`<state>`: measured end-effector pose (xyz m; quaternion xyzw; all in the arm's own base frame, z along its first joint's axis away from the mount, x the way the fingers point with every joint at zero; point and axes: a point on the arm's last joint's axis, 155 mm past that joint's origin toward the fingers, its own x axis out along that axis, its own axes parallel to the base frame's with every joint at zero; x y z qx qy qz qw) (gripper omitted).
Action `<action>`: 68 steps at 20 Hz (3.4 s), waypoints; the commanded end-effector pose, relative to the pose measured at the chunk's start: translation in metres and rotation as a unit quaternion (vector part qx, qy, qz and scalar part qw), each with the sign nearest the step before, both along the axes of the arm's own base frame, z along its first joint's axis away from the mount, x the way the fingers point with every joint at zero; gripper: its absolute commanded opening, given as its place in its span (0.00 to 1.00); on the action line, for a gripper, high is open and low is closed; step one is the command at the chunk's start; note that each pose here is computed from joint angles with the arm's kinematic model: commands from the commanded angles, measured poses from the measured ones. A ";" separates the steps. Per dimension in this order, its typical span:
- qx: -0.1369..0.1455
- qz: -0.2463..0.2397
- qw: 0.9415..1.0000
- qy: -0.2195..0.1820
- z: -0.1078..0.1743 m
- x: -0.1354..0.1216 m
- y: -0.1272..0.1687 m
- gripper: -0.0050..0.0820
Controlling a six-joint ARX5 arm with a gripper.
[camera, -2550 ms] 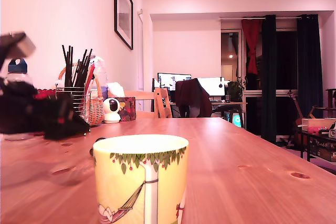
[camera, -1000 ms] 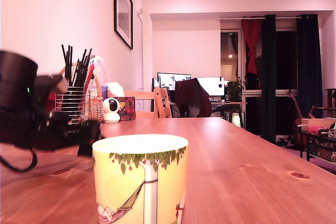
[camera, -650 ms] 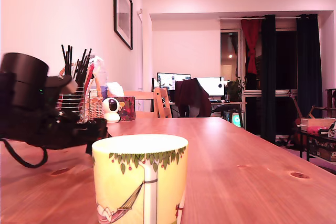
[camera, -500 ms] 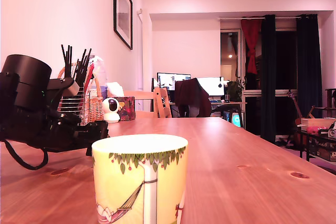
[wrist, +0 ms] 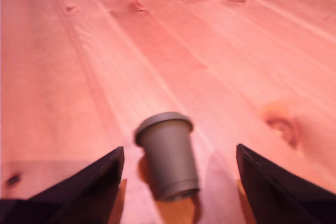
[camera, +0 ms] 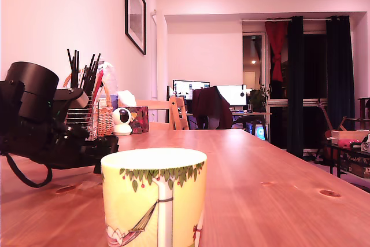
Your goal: Pick the coffee capsule and then drop it inside the coffee cup in front of you
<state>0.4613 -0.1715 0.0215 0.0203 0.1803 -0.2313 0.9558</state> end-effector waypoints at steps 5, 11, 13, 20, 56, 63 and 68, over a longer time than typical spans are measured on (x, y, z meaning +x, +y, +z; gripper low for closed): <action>-0.001 -0.012 1.000 0.019 -0.019 0.007 -0.003 0.62; 0.000 -0.016 1.000 0.022 -0.021 0.006 -0.004 0.34; 0.000 -0.016 1.000 0.022 -0.021 0.006 -0.004 0.26; 0.000 -0.016 1.000 0.025 -0.021 0.005 -0.004 0.25; -0.066 -0.124 0.987 0.079 0.039 -0.171 -0.009 0.25; -0.060 -0.166 0.981 0.085 0.054 -0.202 -0.030 0.25; -0.055 -0.193 0.976 0.086 0.064 -0.223 -0.040 0.25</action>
